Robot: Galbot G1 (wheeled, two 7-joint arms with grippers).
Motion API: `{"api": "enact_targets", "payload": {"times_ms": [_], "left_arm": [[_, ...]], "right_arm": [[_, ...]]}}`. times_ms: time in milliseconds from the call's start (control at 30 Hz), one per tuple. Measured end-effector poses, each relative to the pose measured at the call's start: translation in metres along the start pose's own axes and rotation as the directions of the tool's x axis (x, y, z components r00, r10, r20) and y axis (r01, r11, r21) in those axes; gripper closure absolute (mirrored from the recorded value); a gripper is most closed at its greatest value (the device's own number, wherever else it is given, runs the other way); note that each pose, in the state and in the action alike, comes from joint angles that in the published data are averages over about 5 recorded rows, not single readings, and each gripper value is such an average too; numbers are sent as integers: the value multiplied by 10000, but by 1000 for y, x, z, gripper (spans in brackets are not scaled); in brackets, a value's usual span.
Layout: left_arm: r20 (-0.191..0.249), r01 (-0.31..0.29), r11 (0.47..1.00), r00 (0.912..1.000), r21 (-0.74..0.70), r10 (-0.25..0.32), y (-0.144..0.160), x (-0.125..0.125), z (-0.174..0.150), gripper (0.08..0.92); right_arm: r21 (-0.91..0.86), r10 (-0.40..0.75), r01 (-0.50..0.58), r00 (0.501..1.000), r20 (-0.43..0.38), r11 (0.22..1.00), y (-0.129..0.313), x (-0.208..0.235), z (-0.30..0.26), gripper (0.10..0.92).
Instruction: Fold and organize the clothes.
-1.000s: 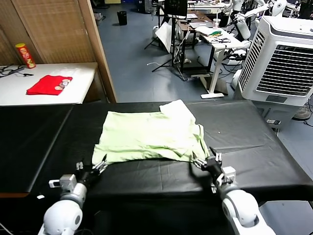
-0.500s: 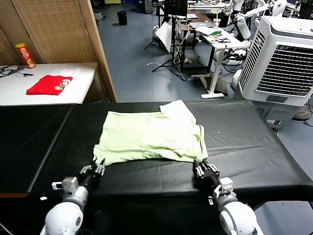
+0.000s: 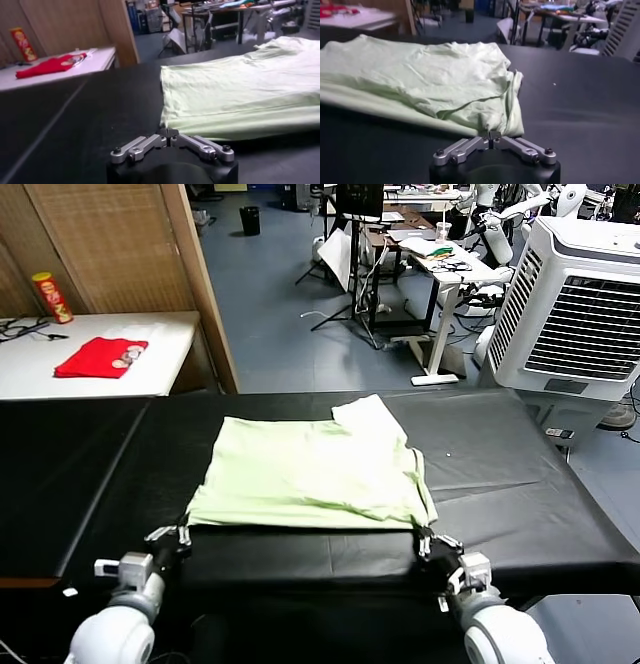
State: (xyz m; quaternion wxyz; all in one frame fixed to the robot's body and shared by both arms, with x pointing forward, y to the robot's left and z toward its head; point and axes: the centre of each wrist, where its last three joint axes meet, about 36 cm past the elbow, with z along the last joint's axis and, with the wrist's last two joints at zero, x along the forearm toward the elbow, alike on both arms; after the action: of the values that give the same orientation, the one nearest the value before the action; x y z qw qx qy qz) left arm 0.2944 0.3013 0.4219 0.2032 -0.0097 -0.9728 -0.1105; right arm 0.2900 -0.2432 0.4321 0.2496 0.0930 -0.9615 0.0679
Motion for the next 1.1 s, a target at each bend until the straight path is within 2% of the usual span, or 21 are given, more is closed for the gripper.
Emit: {"api": "enact_targets", "payload": {"times_ms": [167,333,433,500,633,733,800,900,1000,1100], "left_arm": [[-361,-128,9998,9993,-183,122,-1,30,7,873],[-711,-103,9999,9974,-117,95,3,48,14,873],[-844,-61,10000,9964,-16,59,2,54,15,870],[-927,3,10000,9957,0,-3,2,58,14,832],[-1326,64,9999,9911,-84,-75,4,66,10,646],[-1854,-218,9996,9825,-178,181,6,73,1,478],[-1981,-394,9991,9795,-133,360,8,78,-12,361],[-1653,-469,9987,9850,193,495,11,82,-34,241],[-1038,-556,9958,9926,730,630,15,74,-55,206],[-290,-839,9889,9957,1226,881,22,52,-74,202]], "right_arm": [[53,-75,75,9999,-90,10000,10,19,1,900],[0,-180,180,9995,-274,9998,16,29,5,888],[-42,-276,275,9989,-372,9996,19,37,3,798],[-22,-292,291,9986,-438,9996,19,42,1,706],[28,-293,295,9984,-494,9996,19,56,-6,505],[-90,-424,421,9987,-271,9991,16,66,-15,344],[-221,-502,504,9987,95,9985,12,70,-23,266],[-251,-460,488,9937,1020,9985,5,67,-36,229],[-40,-313,331,9742,2237,9994,-5,49,-50,225],[106,-150,121,9392,3430,9999,-17,14,-64,224]]}}
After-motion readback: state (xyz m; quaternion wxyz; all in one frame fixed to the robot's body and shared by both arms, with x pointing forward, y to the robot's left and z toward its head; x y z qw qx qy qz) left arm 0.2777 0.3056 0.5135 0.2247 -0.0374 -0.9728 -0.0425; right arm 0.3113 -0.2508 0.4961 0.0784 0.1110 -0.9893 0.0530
